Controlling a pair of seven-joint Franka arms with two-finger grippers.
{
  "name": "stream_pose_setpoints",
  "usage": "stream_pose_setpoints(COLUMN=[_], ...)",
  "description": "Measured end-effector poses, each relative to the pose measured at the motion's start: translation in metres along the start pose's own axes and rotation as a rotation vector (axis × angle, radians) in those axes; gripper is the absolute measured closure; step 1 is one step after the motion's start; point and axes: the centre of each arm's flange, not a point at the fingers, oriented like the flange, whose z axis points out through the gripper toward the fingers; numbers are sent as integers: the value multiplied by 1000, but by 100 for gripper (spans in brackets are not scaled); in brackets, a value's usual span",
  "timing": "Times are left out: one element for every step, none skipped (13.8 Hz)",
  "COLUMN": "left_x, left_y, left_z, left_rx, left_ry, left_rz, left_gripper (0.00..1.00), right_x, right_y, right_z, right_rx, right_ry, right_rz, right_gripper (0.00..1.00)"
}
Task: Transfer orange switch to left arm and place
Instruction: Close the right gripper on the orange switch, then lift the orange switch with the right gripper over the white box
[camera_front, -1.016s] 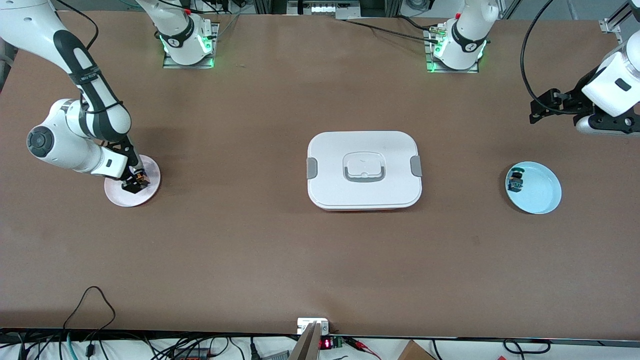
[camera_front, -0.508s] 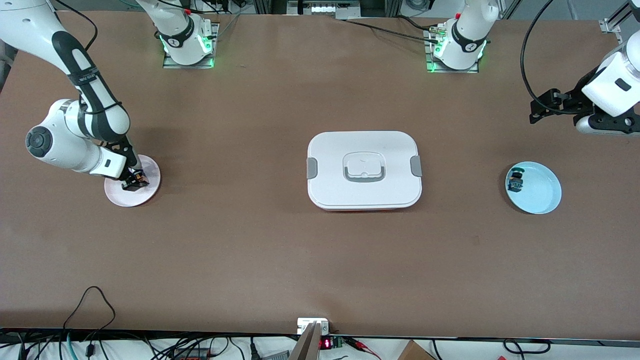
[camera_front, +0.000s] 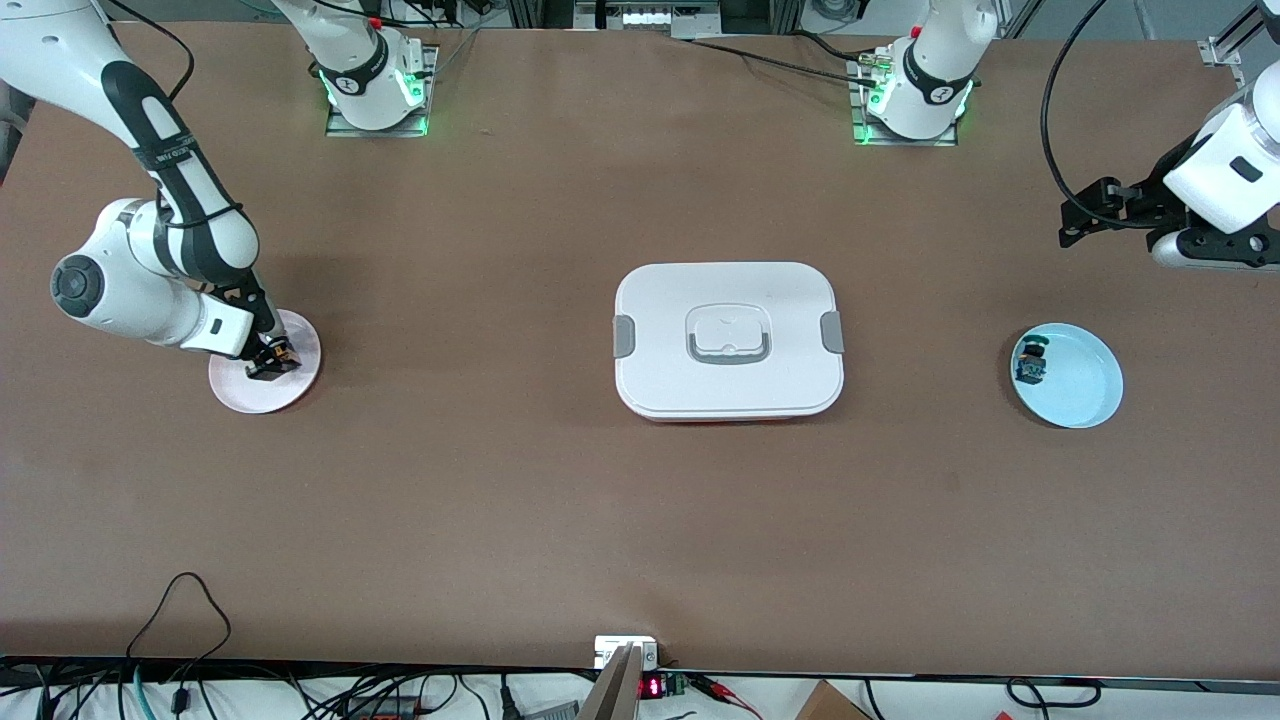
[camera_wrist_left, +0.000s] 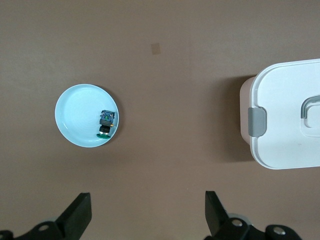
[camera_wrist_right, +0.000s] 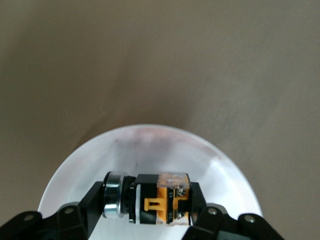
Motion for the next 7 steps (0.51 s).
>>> stream_pose_setpoints(left_x=[0, 0, 0, 0, 0, 0, 0], left_y=[0, 0, 0, 0, 0, 0, 0], left_z=[0, 0, 0, 0, 0, 0, 0], left_rx=[0, 0, 0, 0, 0, 0, 0], left_ry=[0, 0, 0, 0, 0, 0, 0], left_rz=[0, 0, 0, 0, 0, 0, 0], left_gripper=[0, 0, 0, 0, 0, 0, 0], right_x=[6, 13, 20, 28, 40, 52, 67], right_y=[6, 11, 15, 18, 23, 30, 37], right_z=[-8, -19, -32, -46, -60, -72, -82], right_rx=[-1, 1, 6, 23, 50, 75, 94], right_ry=[29, 57, 78, 100, 129, 166, 211], right_rz=[10, 18, 24, 32, 52, 83, 117], right_gripper=[28, 28, 28, 28, 28, 28, 28])
